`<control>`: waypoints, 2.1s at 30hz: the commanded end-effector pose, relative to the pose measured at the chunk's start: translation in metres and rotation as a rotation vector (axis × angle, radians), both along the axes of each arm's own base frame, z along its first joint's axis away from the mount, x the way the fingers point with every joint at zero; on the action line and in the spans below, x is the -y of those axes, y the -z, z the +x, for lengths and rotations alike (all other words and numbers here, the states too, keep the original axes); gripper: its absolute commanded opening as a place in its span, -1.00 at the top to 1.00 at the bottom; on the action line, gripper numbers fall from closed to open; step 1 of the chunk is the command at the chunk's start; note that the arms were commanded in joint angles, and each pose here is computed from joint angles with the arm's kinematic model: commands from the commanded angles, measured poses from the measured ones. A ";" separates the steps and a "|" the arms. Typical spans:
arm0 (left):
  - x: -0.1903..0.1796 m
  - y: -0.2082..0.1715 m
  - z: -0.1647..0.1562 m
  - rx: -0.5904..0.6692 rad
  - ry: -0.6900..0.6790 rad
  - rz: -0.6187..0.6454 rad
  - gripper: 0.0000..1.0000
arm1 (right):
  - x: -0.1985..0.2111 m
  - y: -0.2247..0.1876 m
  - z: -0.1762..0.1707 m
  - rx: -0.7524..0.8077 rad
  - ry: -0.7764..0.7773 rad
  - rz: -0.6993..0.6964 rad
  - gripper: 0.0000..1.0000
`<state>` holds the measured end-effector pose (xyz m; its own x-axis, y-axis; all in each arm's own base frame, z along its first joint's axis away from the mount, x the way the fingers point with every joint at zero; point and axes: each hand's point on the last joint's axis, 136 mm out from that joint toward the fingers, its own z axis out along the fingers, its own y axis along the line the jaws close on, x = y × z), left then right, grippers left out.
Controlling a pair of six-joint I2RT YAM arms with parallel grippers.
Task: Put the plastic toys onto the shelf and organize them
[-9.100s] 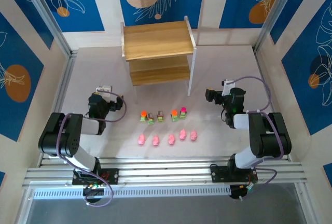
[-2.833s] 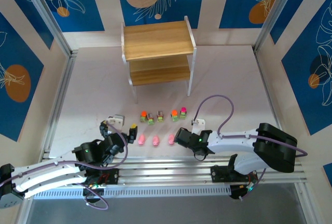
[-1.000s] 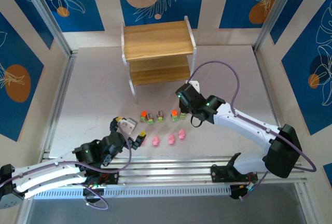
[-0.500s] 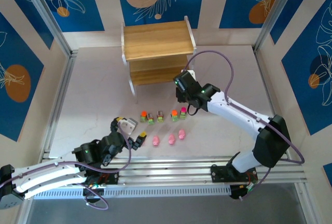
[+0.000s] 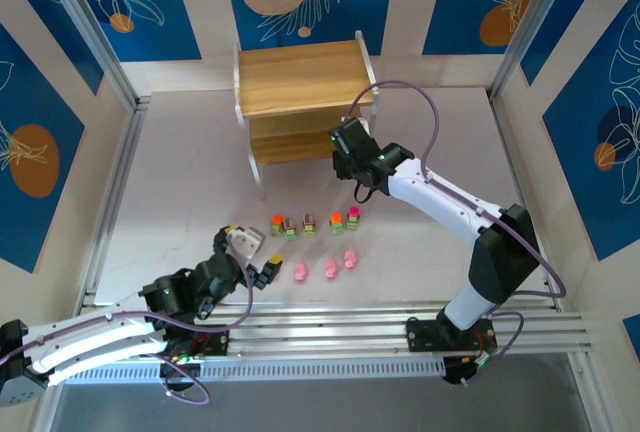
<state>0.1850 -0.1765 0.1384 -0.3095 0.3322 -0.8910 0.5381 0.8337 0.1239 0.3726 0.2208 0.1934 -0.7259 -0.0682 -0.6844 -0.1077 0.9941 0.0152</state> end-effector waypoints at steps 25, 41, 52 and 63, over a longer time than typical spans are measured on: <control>0.007 0.003 0.001 -0.043 0.033 -0.013 -0.99 | 0.006 -0.013 0.049 0.124 0.116 0.041 0.40; 0.007 0.003 0.001 -0.048 0.037 -0.017 -0.99 | 0.020 -0.006 0.056 0.133 0.219 0.048 0.40; 0.007 0.003 0.002 -0.045 0.033 -0.018 -0.99 | 0.024 -0.002 0.061 0.144 0.276 0.048 0.37; 0.006 0.002 0.001 -0.041 0.034 -0.026 -0.99 | 0.019 0.004 0.064 0.134 0.275 0.048 0.19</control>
<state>0.1843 -0.1804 0.1267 -0.3501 0.3510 -0.8685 0.5700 0.8156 0.0998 0.4296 0.2088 0.1859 -0.6332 0.1336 -0.7624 0.1202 0.9900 0.0736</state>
